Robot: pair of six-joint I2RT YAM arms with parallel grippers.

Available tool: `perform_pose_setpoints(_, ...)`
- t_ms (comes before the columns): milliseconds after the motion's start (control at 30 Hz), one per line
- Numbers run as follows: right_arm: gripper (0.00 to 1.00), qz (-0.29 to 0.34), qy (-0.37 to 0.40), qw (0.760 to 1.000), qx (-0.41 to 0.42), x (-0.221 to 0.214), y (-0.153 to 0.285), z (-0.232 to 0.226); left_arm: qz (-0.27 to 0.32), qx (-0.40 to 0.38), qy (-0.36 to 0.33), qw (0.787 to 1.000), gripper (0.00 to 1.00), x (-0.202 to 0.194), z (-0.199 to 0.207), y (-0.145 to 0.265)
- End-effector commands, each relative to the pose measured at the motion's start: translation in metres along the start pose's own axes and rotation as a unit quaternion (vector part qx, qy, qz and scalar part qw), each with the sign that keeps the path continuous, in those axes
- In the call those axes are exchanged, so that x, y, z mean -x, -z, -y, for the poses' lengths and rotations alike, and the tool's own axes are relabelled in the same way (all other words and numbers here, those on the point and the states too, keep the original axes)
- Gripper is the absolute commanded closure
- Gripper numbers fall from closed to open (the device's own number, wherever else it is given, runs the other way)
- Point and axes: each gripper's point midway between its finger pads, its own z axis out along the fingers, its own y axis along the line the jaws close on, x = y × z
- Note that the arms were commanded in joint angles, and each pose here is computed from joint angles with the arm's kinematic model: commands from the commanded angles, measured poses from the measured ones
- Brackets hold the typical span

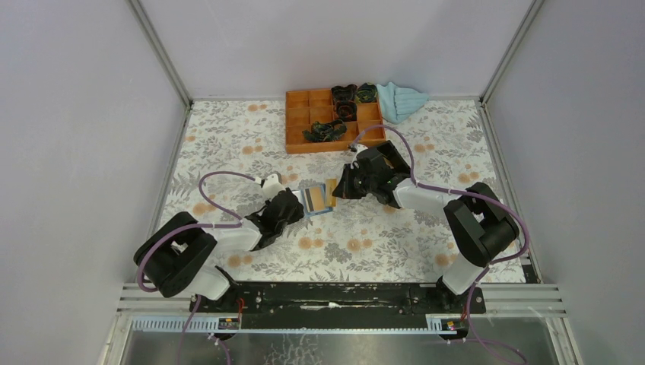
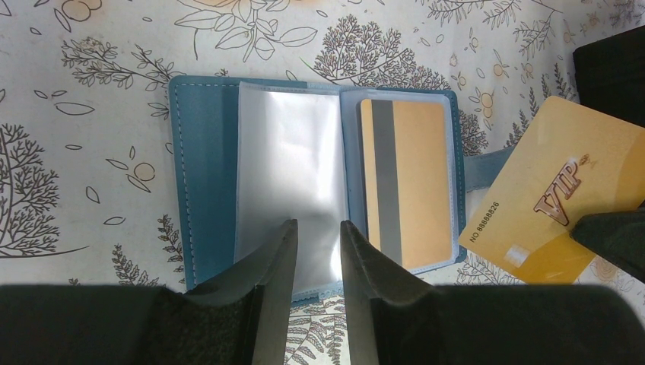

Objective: Put the credit cards into the card holder
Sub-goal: Insert the credit card into the card holder.

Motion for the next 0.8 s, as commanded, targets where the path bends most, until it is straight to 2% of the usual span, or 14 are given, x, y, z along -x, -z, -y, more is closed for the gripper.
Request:
perform_pose_setpoints(0, 1.0, 0.027, 0.013, 0.999, 0.031, 0.018, 0.005, -0.024, -0.07, 0.04, -0.029, 0.996, 0.65, -0.04, -0.028, 0.004)
perform_pose_setpoints(433, 1.0, 0.029, 0.025, 0.999, -0.001, 0.015, 0.004, -0.009, -0.068, 0.041, -0.027, 0.996, 0.65, -0.04, -0.03, 0.005)
perform_pose_setpoints(767, 1.0, 0.02, 0.022, 1.0, 0.011, 0.011, 0.001, -0.013, -0.071, 0.041, -0.029, 0.996, 0.65, -0.042, -0.029, 0.004)
